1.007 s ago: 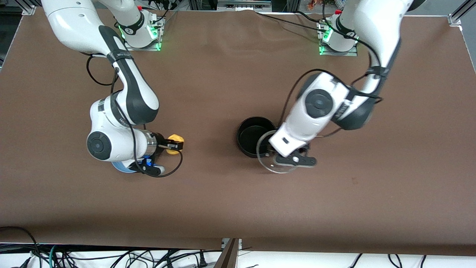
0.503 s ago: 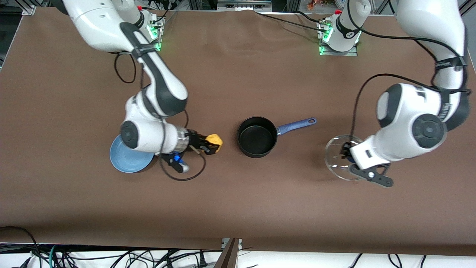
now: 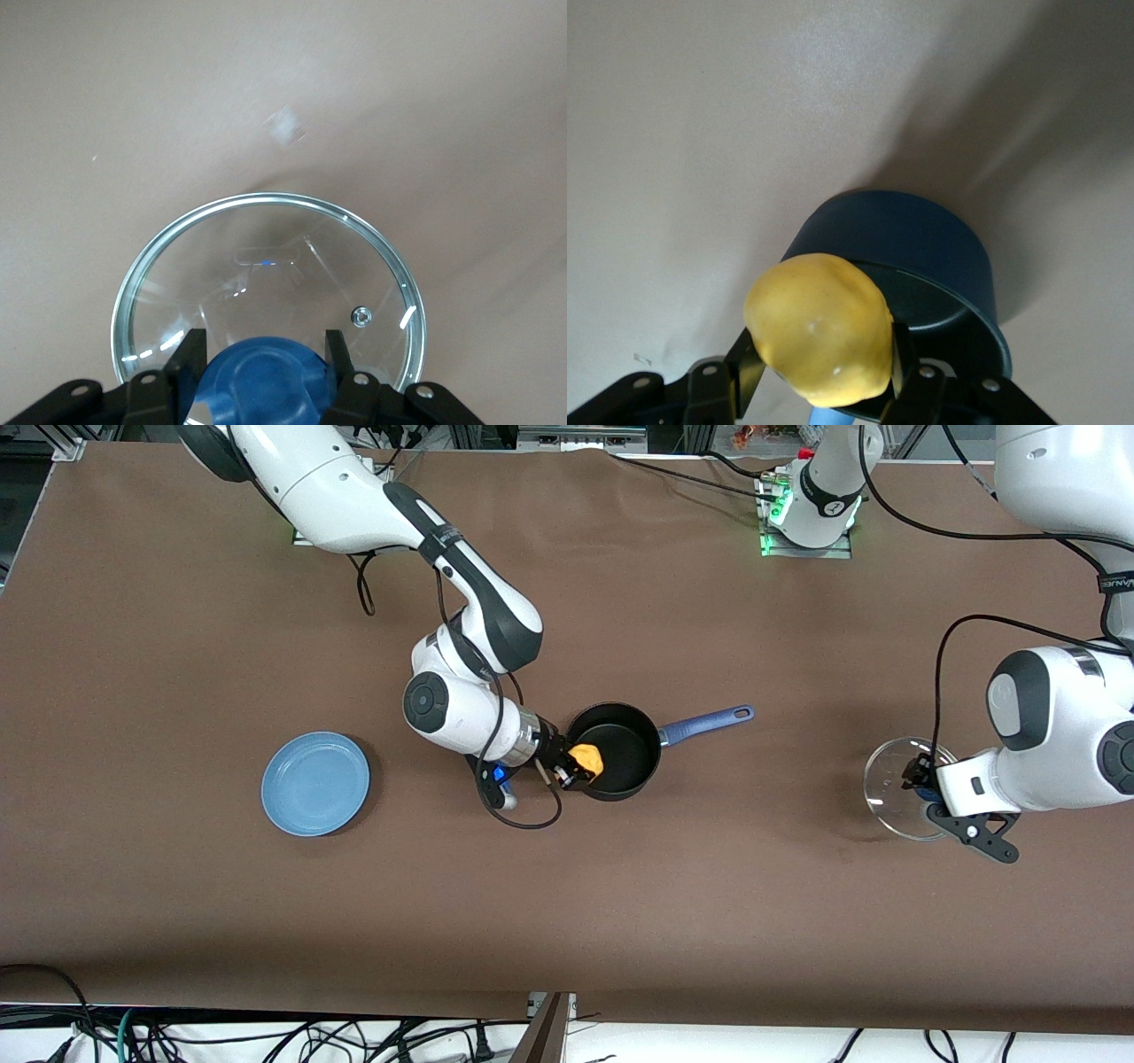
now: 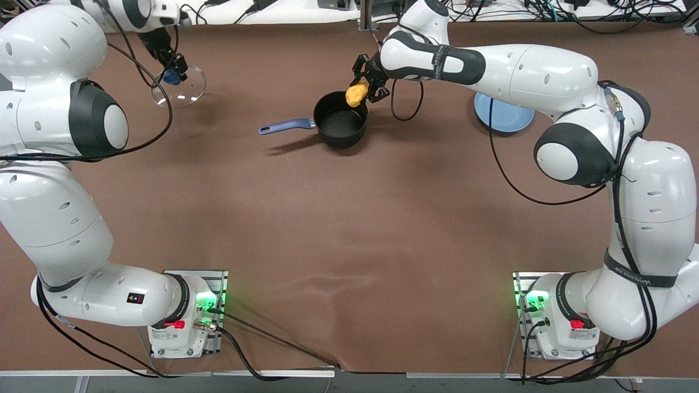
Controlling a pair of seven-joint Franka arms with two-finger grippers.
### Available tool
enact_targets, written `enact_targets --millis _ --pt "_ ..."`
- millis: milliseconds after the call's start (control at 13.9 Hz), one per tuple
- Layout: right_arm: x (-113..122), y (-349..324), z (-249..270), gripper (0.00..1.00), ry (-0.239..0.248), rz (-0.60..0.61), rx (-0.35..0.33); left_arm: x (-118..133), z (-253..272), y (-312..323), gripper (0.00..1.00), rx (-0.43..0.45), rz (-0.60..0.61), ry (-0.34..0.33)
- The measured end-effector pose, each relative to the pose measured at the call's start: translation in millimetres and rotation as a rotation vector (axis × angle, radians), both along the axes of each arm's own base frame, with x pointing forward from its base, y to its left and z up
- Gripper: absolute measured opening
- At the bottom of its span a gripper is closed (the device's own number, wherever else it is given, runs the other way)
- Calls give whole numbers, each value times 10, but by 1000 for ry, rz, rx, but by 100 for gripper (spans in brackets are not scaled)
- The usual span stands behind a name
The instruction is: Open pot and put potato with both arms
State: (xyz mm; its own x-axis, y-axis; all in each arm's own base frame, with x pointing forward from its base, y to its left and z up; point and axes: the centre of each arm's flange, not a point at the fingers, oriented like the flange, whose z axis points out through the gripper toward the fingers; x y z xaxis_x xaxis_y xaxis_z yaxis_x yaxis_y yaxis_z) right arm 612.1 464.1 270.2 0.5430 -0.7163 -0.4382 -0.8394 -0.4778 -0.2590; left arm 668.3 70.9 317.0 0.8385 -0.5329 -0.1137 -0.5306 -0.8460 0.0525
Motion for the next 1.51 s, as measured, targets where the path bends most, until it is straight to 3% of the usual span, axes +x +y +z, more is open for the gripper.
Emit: enact_targets --millis 216,503,719,863,1078,1222,1510 --pt "2 13 -1 66 -4 -15 4 -267 -439 461 59 -24 -22 -33" --pt "15 26 42 100 -13 -20 10 -516 -813 596 59 -6 -19 -57" --pt "24 29 76 100 -8 -38 12 -655 -1003 622 59 -13 15 -73" --pt "54 10 128 100 -27 -34 4 -702 -1088 624 74 -31 42 -71" --pt "174 -150 406 100 -126 20 -90 -618 -939 553 99 -55 44 -56" --pt "290 -470 639 100 -144 87 -188 -475 -589 424 100 -88 86 0" --pt "602 -1590 1047 100 -147 342 -344 -272 498 -36 100 -44 217 65"
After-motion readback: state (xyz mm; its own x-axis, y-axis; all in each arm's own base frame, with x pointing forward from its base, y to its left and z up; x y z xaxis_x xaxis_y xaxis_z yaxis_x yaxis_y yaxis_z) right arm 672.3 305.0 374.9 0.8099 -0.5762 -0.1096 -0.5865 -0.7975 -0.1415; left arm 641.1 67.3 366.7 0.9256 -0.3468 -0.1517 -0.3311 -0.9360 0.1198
